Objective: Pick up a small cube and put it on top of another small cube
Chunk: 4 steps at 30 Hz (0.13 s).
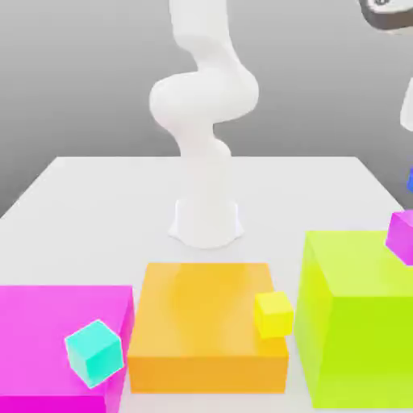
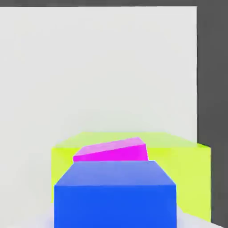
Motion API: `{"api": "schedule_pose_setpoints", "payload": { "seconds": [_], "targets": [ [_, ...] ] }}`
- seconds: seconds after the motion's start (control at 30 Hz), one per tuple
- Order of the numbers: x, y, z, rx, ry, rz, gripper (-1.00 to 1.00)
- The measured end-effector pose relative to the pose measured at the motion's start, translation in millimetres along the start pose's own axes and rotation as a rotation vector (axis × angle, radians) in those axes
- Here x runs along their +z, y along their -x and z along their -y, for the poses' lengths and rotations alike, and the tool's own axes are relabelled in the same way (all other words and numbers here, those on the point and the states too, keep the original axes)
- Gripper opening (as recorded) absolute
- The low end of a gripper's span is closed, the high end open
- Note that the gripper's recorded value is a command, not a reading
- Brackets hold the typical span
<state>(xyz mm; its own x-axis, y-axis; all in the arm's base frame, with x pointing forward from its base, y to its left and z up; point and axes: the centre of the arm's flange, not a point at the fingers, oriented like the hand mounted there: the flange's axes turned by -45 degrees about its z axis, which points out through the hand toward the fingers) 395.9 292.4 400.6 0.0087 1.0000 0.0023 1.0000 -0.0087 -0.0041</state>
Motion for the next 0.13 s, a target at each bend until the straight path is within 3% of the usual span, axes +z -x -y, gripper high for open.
{"api": "schedule_pose_setpoints", "payload": {
  "seconds": [0.13],
  "targets": [
    [0.0, 0.0, 0.0, 0.000, 0.000, 0.000, 1.00]
  ]
}}
